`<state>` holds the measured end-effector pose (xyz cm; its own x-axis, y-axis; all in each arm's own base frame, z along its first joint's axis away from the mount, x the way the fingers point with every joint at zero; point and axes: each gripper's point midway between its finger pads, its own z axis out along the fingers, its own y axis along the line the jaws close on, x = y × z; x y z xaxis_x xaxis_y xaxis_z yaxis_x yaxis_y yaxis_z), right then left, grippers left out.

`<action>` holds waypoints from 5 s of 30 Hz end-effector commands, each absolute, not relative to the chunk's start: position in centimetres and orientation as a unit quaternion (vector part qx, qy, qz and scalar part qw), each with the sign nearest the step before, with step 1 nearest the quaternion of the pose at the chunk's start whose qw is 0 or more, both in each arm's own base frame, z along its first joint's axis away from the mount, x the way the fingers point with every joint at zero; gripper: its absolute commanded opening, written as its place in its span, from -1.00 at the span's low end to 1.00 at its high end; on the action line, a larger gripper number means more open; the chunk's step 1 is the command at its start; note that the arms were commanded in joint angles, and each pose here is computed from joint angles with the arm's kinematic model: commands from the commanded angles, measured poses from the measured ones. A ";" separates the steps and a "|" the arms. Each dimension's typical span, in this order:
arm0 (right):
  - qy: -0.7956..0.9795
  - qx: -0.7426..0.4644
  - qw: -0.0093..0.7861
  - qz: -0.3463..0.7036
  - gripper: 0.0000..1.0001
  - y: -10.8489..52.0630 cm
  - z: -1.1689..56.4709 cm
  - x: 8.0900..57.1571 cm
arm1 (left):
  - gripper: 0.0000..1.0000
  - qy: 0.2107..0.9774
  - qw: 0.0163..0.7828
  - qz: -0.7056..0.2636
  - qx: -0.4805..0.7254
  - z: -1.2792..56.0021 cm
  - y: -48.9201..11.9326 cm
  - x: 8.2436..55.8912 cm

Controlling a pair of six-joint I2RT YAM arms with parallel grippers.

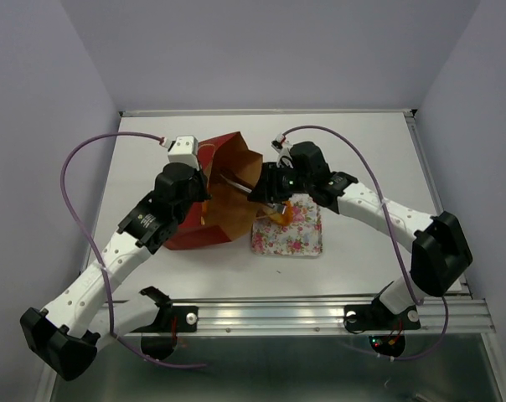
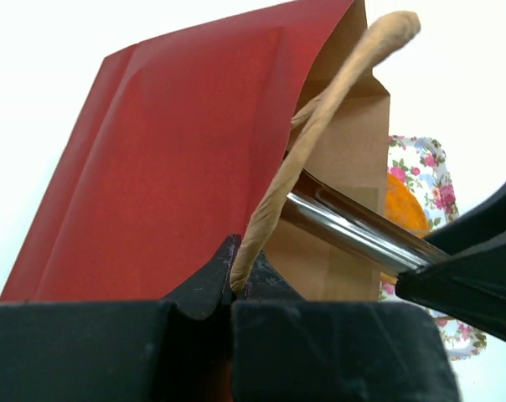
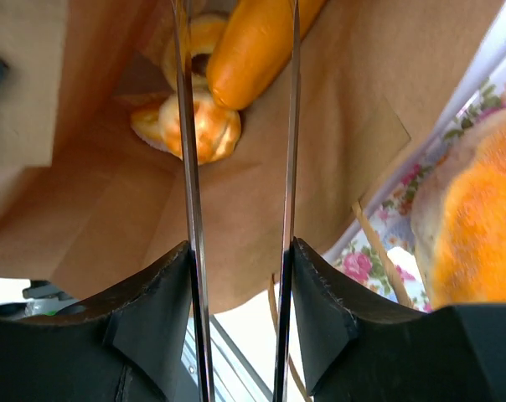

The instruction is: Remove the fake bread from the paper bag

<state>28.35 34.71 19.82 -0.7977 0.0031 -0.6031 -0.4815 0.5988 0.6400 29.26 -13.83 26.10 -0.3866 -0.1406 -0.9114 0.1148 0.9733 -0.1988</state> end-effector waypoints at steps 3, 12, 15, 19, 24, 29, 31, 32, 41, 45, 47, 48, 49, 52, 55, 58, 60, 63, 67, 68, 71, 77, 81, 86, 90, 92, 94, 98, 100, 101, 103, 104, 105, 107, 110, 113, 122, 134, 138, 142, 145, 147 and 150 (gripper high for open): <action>0.829 -0.152 0.304 0.445 0.07 37.2 20.5 29.2 | -1.00 0.822 0.551 -0.145 0.011 25.3 -15.3 29.2; 0.858 -0.127 0.291 0.405 0.09 39.3 16.8 30.6 | -1.00 0.810 0.559 -0.173 0.015 25.5 -16.2 29.2; 0.857 -0.112 0.307 0.399 0.11 39.9 16.8 31.6 | -1.00 0.806 0.563 -0.184 0.010 25.9 -16.4 29.2; 0.849 -0.096 0.309 0.418 0.11 40.8 17.1 32.2 | -1.00 0.801 0.564 -0.199 0.006 26.2 -16.6 28.8; 0.832 -0.081 0.331 0.437 0.12 42.2 18.2 32.7 | -1.00 0.798 0.562 -0.219 0.000 25.6 -17.2 28.7; 0.830 -0.068 0.349 0.430 0.12 42.3 18.5 33.4 | -1.00 0.792 0.564 -0.232 -0.009 25.8 -17.5 28.8; 0.830 -0.070 0.344 0.434 0.12 42.7 18.2 33.4 | -1.00 0.787 0.569 -0.238 -0.011 26.1 -17.6 28.9; 0.830 -0.073 0.331 0.444 0.12 43.1 17.7 33.0 | -1.00 0.785 0.571 -0.240 -0.014 26.2 -17.6 28.8; 0.834 -0.061 0.335 0.434 0.12 43.7 15.5 34.3 | -1.00 0.779 0.575 -0.249 -0.008 26.7 -17.7 28.6; 0.836 -0.057 0.342 0.426 0.14 43.9 15.1 34.5 | -1.00 0.779 0.576 -0.249 -0.005 26.8 -17.7 28.5; 0.837 -0.055 0.341 0.425 0.14 43.8 15.1 34.4 | -1.00 0.779 0.576 -0.248 -0.005 26.8 -17.7 28.5; 0.838 -0.056 0.338 0.425 0.14 43.7 15.0 34.2 | -1.00 0.781 0.574 -0.246 -0.006 26.6 -17.6 28.6; 0.836 -0.056 0.340 0.426 0.14 43.6 15.5 34.1 | -1.00 0.781 0.575 -0.244 -0.007 26.6 -17.6 28.6; 0.839 -0.060 0.338 0.421 0.15 43.1 15.8 33.7 | -1.00 0.781 0.578 -0.236 -0.014 26.7 -17.2 28.7; 0.838 -0.058 0.344 0.420 0.21 42.9 16.4 33.8 | -1.00 0.780 0.579 -0.237 -0.011 26.9 -17.3 28.7; 0.847 -0.056 0.337 0.407 0.27 43.2 15.7 33.8 | -1.00 0.780 0.576 -0.243 -0.009 26.9 -17.5 28.6; 0.852 -0.046 0.341 0.394 0.28 42.9 15.3 34.2 | -1.00 0.782 0.575 -0.241 -0.008 26.7 -17.5 28.6; 0.852 -0.044 0.346 0.390 0.29 42.8 15.4 34.4 | -1.00 0.784 0.572 -0.242 -0.006 26.4 -17.7 28.6; 0.849 -0.068 0.326 0.410 0.34 44.4 15.0 34.2 | -1.00 0.782 0.573 -0.245 0.001 26.7 -17.8 28.6; 0.848 -0.073 0.320 0.415 0.34 44.7 14.8 34.1 | -1.00 0.782 0.573 -0.246 0.003 26.7 -17.9 28.6; 0.840 -0.092 0.309 0.437 0.34 45.8 14.8 33.8 | -1.00 0.783 0.571 -0.248 0.010 26.5 -18.2 28.6; 0.842 -0.087 0.304 0.437 0.28 46.5 13.8 33.8 | -1.00 0.780 0.573 -0.251 0.021 26.6 -18.4 28.5; 0.840 -0.080 0.301 0.444 0.08 46.9 13.0 34.0 | -1.00 0.778 0.575 -0.252 0.024 26.7 -18.3 28.3; 0.839 -0.079 0.305 0.444 -0.33 46.7 12.8 34.0 | -1.00 0.775 0.581 -0.249 0.020 26.9 -17.9 28.2; 0.832 -0.085 0.319 0.445 -0.50 46.3 13.9 33.8 | -1.00 0.775 0.583 -0.242 0.008 26.9 -17.4 28.2; 0.826 -0.090 0.330 0.448 -0.63 45.9 15.1 33.7 | -1.00 0.774 0.587 -0.237 -0.006 27.0 -17.0 28.4; 0.825 -0.092 0.333 0.447 -0.73 45.5 15.4 33.4 | -1.00 0.774 0.592 -0.225 -0.019 27.0 -16.4 28.5; 0.813 -0.101 0.354 0.451 -0.99 44.3 17.9 32.6 | -1.00 0.770 0.599 -0.218 -0.041 27.3 -15.6 28.5; 0.810 -0.105 0.360 0.450 -0.99 43.8 18.5 32.2 | -1.00 0.769 0.601 -0.212 -0.050 27.3 -15.2 28.6; 0.808 -0.108 0.365 0.450 -0.99 43.6 18.8 32.1 | -1.00 0.768 0.602 -0.212 -0.056 27.4 -15.0 28.6; 0.799 -0.112 0.380 0.453 -0.99 42.9 20.6 31.7 | -1.00 0.768 0.603 -0.205 -0.064 27.2 -14.6 28.6; 0.799 -0.114 0.384 0.449 -0.99 42.4 20.6 31.5 | -1.00 0.766 0.605 -0.204 -0.069 27.4 -14.5 28.6; 0.791 -0.114 0.397 0.451 -0.99 41.9 22.0 31.3 | -1.00 0.766 0.606 -0.202 -0.073 27.4 -14.3 28.6; 0.788 -0.119 0.405 0.448 -0.99 41.3 22.6 30.9 | -1.00 0.765 0.607 -0.202 -0.077 27.5 -14.2 28.6; 0.778 -0.125 0.421 0.450 -0.99 40.3 24.5 30.2 | -1.00 0.765 0.606 -0.201 -0.084 27.3 -14.1 28.7; 0.777 -0.120 0.431 0.442 -0.99 39.1 25.3 29.8 | -1.00 0.768 0.603 -0.199 -0.085 27.0 -14.2 28.8; 0.803 -0.100 0.446 0.382 -0.99 35.5 24.5 29.8 | -1.00 0.766 0.607 -0.190 -0.094 27.3 -14.0 29.3; 0.766 -0.100 0.493 0.401 -0.99 31.0 31.9 27.5 | -1.00 0.764 0.614 -0.168 -0.107 27.1 -13.3 30.0; 0.766 -0.088 0.504 0.389 -0.99 28.9 33.1 26.7 | -1.00 0.765 0.613 -0.160 -0.113 26.9 -13.3 30.5; 0.770 -0.047 0.532 0.349 -0.99 25.2 33.8 26.4 | -1.00 0.765 0.612 -0.161 -0.120 26.8 -13.4 30.7; 0.773 -0.013 0.551 0.314 -0.99 22.5 34.3 26.2 | -1.00 0.757 0.620 -0.168 -0.124 27.2 -13.4 30.8; 0.777 0.013 0.564 0.278 -0.99 20.7 34.1 26.7 | -1.00 0.755 0.622 -0.166 -0.125 27.3 -13.2 30.7; 0.796 0.039 0.564 0.215 -0.99 18.2 32.3 27.1 | -1.00 0.750 0.628 -0.169 -0.121 27.8 -13.0 30.3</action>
